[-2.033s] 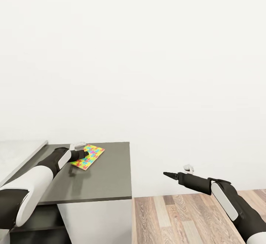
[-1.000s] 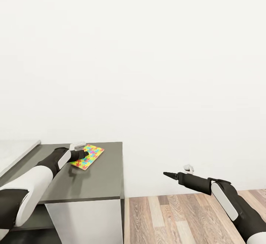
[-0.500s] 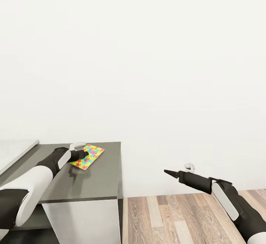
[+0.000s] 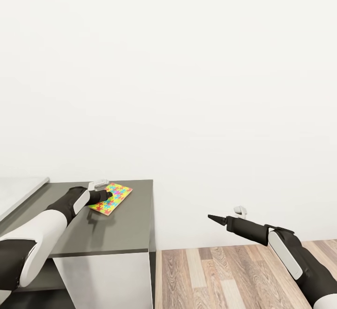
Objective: Put all the toys in the child's room - the three board games (two on the bed and one on the table), the two jigsaw puzzles on the table, and the tennis ball on the table - inside the toy box on the table in the child's room.
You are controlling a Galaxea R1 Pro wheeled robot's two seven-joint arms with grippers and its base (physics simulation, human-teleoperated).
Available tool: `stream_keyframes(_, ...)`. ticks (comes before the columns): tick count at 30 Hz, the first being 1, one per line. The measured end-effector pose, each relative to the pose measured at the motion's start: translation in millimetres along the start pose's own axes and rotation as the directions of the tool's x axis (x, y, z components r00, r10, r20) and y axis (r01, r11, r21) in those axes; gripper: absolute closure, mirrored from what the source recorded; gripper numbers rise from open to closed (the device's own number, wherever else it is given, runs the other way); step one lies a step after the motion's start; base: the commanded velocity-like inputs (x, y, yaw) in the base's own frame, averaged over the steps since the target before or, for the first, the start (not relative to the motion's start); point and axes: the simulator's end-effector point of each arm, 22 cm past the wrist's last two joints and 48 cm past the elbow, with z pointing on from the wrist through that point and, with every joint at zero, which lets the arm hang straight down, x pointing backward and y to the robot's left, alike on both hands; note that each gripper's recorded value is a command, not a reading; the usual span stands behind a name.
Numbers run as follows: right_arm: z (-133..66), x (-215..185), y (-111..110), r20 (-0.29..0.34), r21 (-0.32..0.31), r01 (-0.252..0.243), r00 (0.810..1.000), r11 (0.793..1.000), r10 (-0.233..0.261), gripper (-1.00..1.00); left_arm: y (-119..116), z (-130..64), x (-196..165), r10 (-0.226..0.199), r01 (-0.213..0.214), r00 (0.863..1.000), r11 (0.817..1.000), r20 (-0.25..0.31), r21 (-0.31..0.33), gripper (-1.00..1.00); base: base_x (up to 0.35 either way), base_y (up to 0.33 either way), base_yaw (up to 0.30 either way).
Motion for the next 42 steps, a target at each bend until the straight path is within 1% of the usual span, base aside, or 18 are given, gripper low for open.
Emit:
stream_keyframes(34, -0.2, -0.6, -0.2, 0.002, 0.000, -0.001, 1.000, 1.000, 0.001, -1.00, 0.3, -0.1, 0.0, 0.000, 0.000, 1.000, 1.000, 0.000, -0.001, -1.00, -0.006, -0.012, 0.000)
stream_keyframes(42, -0.6, -1.4, 0.7, 0.004, -0.001, -0.001, 1.000, 1.000, 0.001, -1.00, 0.7, -0.6, 0.4, 0.000, 0.000, 1.000, 1.000, -0.001, -0.001, -1.00, 0.000, 0.000, -0.052)
